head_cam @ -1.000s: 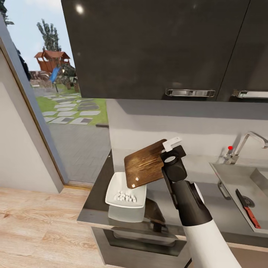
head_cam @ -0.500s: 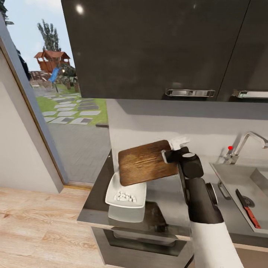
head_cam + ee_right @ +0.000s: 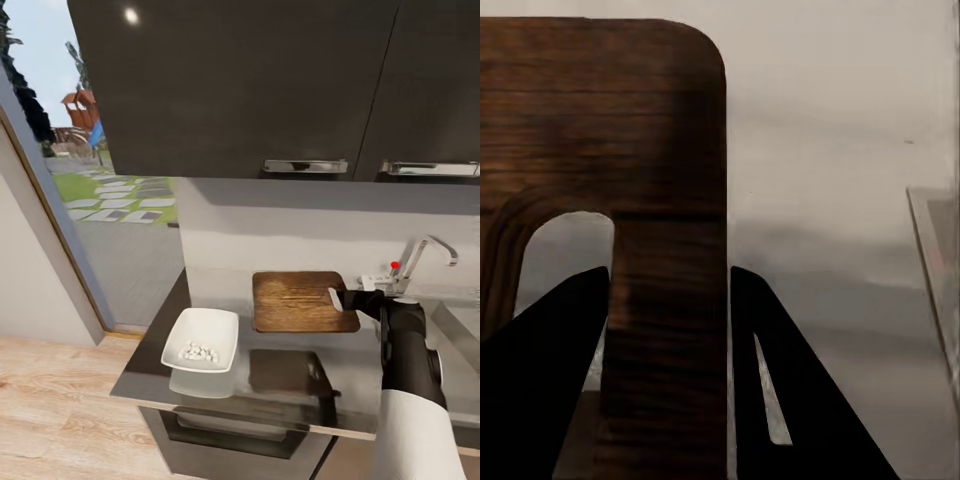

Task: In the kitchen, take the Vidalia onion out of the sink, dice it on the chopping board with the paring knife, put the diced onion into the bowl on the countertop, then place both the paring knife and the chopping board into the sink.

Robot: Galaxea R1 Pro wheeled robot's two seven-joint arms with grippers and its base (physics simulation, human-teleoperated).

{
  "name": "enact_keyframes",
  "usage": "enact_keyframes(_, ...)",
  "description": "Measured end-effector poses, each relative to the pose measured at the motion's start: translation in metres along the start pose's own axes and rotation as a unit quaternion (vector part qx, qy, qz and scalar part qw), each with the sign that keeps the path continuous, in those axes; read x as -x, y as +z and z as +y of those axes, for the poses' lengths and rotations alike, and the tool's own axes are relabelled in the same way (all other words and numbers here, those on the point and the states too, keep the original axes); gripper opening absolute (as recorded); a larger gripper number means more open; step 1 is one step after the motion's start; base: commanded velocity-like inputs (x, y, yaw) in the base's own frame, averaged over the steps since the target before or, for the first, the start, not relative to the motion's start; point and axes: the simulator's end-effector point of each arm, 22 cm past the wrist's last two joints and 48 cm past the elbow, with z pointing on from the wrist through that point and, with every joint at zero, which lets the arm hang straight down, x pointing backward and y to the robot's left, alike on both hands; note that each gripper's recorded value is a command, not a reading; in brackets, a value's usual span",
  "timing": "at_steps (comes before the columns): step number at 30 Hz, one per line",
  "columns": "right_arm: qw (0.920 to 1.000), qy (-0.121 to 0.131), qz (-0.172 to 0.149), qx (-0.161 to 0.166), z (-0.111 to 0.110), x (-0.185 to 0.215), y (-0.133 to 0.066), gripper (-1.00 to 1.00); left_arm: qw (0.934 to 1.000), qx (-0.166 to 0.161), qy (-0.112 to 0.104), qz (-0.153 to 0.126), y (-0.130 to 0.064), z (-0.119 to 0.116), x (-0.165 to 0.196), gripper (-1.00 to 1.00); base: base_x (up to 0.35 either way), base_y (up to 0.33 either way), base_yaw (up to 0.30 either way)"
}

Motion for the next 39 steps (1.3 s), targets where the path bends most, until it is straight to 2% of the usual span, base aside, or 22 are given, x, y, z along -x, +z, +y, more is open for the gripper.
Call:
enact_keyframes(7, 0.9999, 0.006, 0.013, 0.007, 0.002, -0.017, 0.01, -1.0, 1.0, -0.001, -0.001, -0.001, 0.0, -0.001, 0.0, 1.0, 0.0, -0.319, 0.0)
enact_keyframes(10, 0.9995, 0.02, 0.019, -0.018, -0.017, -0.025, 0.01, -1.0, 1.0, -0.001, -0.001, -0.001, 0.0, -0.001, 0.0, 1.0, 0.0, -0.319, 0.0)
enact_keyframes(13, 0.9989, 0.028, 0.021, -0.03, -0.025, -0.028, 0.009, -1.0, 1.0, -0.001, -0.001, -0.001, 0.0, -0.001, 0.0, 1.0, 0.0, -0.319, 0.0)
enact_keyframes(14, 0.9986, 0.029, 0.022, -0.039, -0.029, -0.029, 0.009, -1.0, 1.0, -0.001, -0.001, -0.001, 0.0, -0.001, 0.0, 1.0, 0.0, -0.319, 0.0)
enact_keyframes(17, 0.9929, 0.039, 0.028, -0.109, -0.062, -0.037, 0.004, -1.0, 1.0, -0.001, -0.001, -0.001, 0.0, -0.001, 0.0, 1.0, 0.0, -0.319, 0.0)
enact_keyframes(19, 0.9828, 0.052, 0.04, -0.172, -0.094, -0.051, -0.003, -1.0, 1.0, -0.001, -0.001, 0.0, 0.0, -0.001, 0.0, 1.0, 0.0, -0.319, 0.0)
enact_keyframes(20, 0.9758, 0.058, 0.057, -0.203, -0.106, -0.067, -0.004, -1.0, 1.0, -0.001, -0.001, 0.003, 0.0, -0.001, -0.003, 1.0, 0.0, -0.319, 0.0)
enact_keyframes(23, 0.9668, 0.084, 0.083, -0.227, -0.111, -0.094, 0.002, -1.0, 1.0, -0.001, -0.002, 0.006, -0.001, -0.001, -0.006, 1.0, 0.0, -0.319, 0.0)
enact_keyframes(25, 0.9581, 0.103, 0.094, -0.25, -0.118, -0.107, 0.002, -1.0, 1.0, -0.001, -0.002, 0.006, -0.001, -0.001, -0.006, 1.0, 0.0, -0.319, 0.0)
enact_keyframes(27, 0.9432, 0.143, 0.096, -0.284, -0.128, -0.117, -0.004, -1.0, 1.0, -0.001, -0.002, 0.007, -0.001, -0.002, -0.007, 1.0, 0.0, -0.319, 0.0)
enact_keyframes(30, 0.9284, 0.215, 0.09, -0.29, -0.128, -0.124, -0.004, -1.0, 1.0, -0.001, -0.002, 0.007, -0.001, -0.002, -0.008, 1.0, 0.0, -0.319, 0.0)
enact_keyframes(31, 0.9248, 0.226, 0.09, -0.293, -0.129, -0.126, -0.005, -1.0, 1.0, -0.001, -0.002, 0.008, -0.001, -0.002, -0.008, 1.0, 0.0, -0.312, 0.0)
enact_keyframes(35, 0.8953, 0.27, 0.069, -0.348, -0.158, -0.139, -0.022, -1.0, 1.0, -0.001, -0.001, 0.005, -0.001, -0.001, -0.006, 1.0, 0.0, -0.128, 0.0)
enact_keyframes(37, 0.8804, 0.278, 0.069, -0.378, -0.168, -0.146, -0.032, -1.0, 1.0, -0.001, 0.001, -0.008, -0.001, -0.001, -0.001, 1.0, 0.0, -0.016, 0.0)
enact_keyframes(39, 0.8614, 0.278, 0.073, -0.419, -0.178, -0.153, -0.047, -1.0, 0.9999, -0.001, 0.001, -0.012, -0.001, -0.002, -0.001, 1.0, 0.0, -0.004, 0.0)
